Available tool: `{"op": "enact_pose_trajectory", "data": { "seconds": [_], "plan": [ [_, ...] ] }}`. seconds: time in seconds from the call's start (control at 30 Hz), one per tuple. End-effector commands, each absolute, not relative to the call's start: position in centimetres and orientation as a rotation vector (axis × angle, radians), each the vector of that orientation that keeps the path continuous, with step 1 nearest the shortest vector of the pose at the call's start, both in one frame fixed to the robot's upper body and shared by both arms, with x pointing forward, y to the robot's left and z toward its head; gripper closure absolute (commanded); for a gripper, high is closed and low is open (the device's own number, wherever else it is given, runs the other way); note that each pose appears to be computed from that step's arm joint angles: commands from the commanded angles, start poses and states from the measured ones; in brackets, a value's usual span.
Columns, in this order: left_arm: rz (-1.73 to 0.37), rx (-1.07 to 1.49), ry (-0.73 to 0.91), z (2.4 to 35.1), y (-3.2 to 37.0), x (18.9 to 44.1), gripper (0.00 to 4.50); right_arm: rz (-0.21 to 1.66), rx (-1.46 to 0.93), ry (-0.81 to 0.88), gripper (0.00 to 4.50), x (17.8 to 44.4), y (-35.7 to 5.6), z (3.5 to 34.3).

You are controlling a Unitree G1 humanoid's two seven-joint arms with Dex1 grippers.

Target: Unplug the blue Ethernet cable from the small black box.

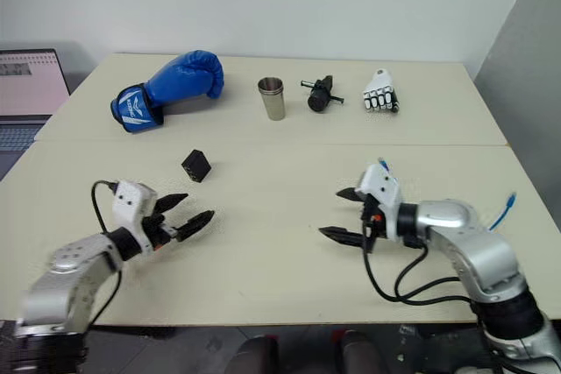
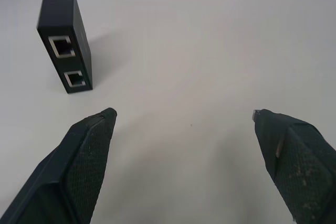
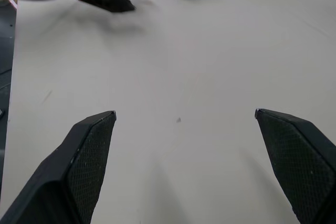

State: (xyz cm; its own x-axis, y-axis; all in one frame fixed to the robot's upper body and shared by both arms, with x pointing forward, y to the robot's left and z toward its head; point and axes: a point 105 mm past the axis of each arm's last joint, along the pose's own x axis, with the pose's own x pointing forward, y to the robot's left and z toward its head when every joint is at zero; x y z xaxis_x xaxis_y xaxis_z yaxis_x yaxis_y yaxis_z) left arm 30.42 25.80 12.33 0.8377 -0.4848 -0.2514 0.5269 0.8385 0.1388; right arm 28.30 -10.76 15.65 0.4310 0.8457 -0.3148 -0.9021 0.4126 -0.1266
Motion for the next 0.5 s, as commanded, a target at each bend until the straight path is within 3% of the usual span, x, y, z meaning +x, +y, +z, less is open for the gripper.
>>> {"op": "enact_pose_trajectory", "data": {
  "seconds": [0.03,0.27,0.5],
  "plan": [
    [-0.639,0.278,0.191,14.9,25.4,29.4,0.07,1.117,-0.303,0.140,0.00,27.7,-12.0,18.3],
    [-0.720,0.342,0.224,17.5,25.8,29.5,0.07,1.162,-0.268,0.163,0.00,26.8,-14.2,20.2],
    [-0.798,0.333,0.251,17.6,24.9,29.4,0.07,1.159,-0.255,0.157,0.00,27.0,-14.7,20.9]
  ]
}}
